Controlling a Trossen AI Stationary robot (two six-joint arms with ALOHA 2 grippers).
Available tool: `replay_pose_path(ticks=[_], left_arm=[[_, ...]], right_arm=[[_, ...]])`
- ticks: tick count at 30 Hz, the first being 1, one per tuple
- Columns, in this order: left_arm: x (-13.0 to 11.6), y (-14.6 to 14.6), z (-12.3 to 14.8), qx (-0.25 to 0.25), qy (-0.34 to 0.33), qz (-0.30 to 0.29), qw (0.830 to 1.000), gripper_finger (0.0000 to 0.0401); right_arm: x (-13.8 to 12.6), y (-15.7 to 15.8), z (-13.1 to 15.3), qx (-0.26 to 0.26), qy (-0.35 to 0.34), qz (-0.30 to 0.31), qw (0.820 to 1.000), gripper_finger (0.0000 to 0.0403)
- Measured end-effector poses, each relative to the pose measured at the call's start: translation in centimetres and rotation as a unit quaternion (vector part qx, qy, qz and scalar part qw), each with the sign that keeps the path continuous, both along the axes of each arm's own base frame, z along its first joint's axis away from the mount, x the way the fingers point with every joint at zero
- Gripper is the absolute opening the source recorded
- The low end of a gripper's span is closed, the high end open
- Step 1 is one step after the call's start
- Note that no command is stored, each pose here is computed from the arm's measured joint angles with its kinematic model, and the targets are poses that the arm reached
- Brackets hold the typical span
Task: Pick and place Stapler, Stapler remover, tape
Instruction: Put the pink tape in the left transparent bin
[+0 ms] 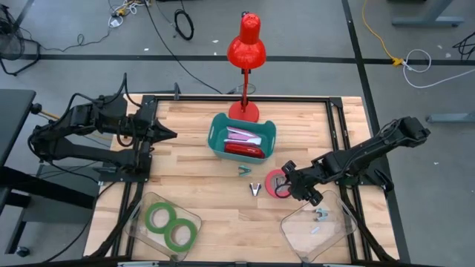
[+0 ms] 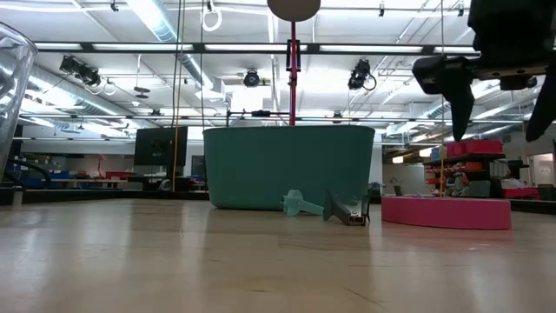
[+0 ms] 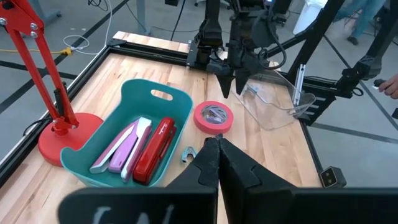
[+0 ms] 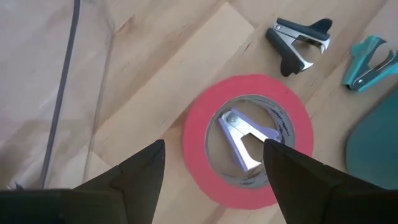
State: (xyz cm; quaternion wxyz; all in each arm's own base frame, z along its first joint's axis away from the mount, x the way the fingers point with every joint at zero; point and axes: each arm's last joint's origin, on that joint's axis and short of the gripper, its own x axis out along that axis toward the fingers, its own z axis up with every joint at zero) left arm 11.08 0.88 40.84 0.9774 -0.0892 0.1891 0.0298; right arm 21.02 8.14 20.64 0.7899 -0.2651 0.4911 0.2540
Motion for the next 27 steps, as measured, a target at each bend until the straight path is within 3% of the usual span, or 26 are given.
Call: replay_pose_path(ticks=[27], left_arm=[[0.0,0.0,-0.1,0.004,0.004,0.005,1.000,0.0005]], right_arm=[[2.2,0.8,-3.6,-0.041,0.103,0.001,0.994,0.0270]])
